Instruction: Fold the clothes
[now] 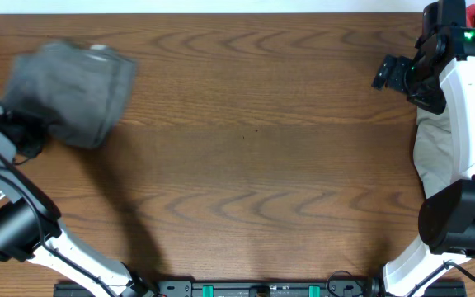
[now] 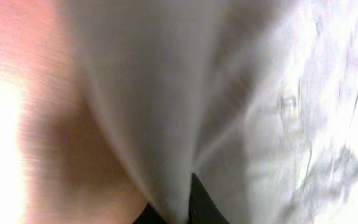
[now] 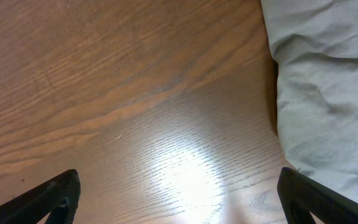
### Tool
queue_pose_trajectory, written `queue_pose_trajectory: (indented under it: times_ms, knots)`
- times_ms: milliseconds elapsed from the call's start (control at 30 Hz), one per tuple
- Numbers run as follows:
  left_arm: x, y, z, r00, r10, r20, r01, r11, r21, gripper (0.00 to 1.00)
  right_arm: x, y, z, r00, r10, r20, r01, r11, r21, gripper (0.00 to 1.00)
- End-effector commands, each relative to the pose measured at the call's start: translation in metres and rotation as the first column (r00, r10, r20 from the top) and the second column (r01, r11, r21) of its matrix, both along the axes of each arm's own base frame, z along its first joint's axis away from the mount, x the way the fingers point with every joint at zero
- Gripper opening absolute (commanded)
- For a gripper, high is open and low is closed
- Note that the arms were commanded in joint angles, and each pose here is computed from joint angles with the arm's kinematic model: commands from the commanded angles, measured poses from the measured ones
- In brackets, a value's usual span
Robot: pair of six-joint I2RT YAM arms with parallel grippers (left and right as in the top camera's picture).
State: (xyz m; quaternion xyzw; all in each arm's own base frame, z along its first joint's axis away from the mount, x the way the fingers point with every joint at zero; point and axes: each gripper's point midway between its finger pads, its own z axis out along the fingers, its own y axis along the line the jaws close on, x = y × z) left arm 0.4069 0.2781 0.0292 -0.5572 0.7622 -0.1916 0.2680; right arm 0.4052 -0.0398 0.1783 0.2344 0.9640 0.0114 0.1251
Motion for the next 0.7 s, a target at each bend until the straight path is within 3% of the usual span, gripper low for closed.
queue_pose_trajectory:
  times_ms: [0, 167, 433, 567, 667]
  knots:
    - [0.002, -0.006, -0.006, 0.997, 0.076, -0.015, -0.077, 0.994, -0.075, 0.06, 0.0, -0.004, 0.001, 1.0, -0.023, 0.004, 0.023, 1.0, 0.006, 0.99]
    - [0.032, -0.028, 0.001, 0.999, 0.028, 0.04, -0.025, 0.998, -0.052, 0.06, 0.0, -0.004, 0.001, 1.0, -0.023, 0.004, 0.023, 1.0, 0.006, 0.99]
    - [0.08, -0.052, 0.004, 0.996, -0.046, 0.077, 0.034, 0.988, 0.15, 0.06, 0.0, -0.004, 0.001, 1.0, -0.023, 0.004, 0.023, 1.0, 0.006, 0.99]
    - [0.082, -0.051, 0.0, 0.995, -0.088, 0.053, 0.076, 0.978, 0.197, 0.06, 0.0, -0.004, 0.001, 1.0, -0.023, 0.004, 0.023, 1.0, 0.006, 0.99]
    - [0.065, -0.048, -0.012, 0.997, -0.079, -0.014, 0.08, 0.983, 0.164, 0.06, 0.0, -0.004, 0.001, 1.0, -0.023, 0.004, 0.023, 1.0, 0.006, 0.99]
